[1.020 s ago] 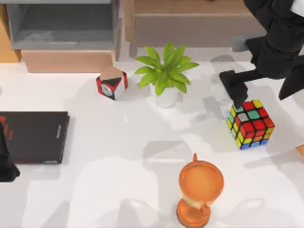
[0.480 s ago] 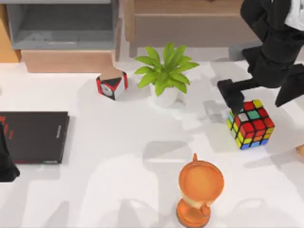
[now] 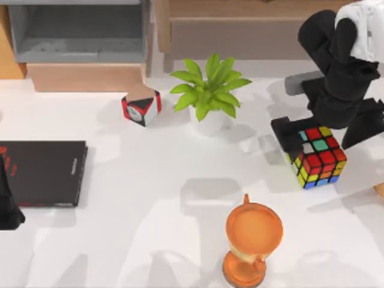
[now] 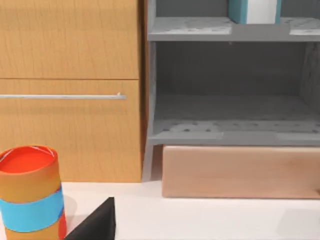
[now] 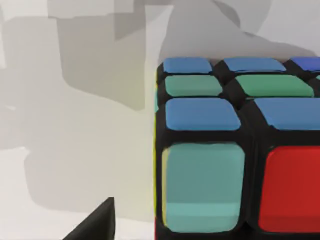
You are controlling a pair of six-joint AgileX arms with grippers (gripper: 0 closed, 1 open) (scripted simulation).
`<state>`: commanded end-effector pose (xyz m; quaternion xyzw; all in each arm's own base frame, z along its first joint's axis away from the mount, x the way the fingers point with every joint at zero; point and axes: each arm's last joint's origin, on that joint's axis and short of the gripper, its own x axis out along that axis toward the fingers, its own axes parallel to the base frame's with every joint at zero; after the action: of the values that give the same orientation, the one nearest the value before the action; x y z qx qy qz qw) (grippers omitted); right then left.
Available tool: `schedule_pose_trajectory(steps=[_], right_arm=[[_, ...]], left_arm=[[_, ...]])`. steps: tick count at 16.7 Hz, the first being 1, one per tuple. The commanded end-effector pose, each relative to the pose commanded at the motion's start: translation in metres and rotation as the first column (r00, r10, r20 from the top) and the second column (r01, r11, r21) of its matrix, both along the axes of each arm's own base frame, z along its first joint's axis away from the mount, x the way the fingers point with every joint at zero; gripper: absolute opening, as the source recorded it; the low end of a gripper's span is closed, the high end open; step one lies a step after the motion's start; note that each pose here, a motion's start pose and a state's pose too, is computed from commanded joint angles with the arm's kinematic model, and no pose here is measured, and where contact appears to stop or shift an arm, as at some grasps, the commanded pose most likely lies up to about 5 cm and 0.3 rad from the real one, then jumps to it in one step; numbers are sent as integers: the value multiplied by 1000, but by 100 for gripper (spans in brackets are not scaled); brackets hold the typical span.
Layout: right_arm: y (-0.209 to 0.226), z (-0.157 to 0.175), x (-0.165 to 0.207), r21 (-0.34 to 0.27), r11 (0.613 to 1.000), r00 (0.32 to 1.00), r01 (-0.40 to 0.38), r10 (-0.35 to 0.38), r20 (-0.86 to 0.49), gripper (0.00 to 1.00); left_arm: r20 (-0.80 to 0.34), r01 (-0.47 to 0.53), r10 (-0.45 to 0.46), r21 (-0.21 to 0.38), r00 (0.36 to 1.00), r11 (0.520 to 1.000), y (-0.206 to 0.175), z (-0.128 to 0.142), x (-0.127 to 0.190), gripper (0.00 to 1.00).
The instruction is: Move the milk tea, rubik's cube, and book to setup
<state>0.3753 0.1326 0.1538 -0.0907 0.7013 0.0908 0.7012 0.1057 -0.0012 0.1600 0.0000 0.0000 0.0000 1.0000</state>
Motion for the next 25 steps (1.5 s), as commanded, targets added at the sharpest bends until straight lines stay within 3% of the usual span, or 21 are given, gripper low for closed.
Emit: schedule_pose_trajectory(steps=[1,14,25], right_arm=[[0,0,0,0,1000,1000,0,0,0,100],[0,0,0,0,1000,1000,0,0,0,2],[-1,5,1,0,1000,1000,3,-3,2,0]], left_arm=[[0,0,0,0,1000,1000,0,0,0,100],[0,0,0,0,1000,1000,0,0,0,100],[0,0,0,0,1000,1000,0,0,0,100]])
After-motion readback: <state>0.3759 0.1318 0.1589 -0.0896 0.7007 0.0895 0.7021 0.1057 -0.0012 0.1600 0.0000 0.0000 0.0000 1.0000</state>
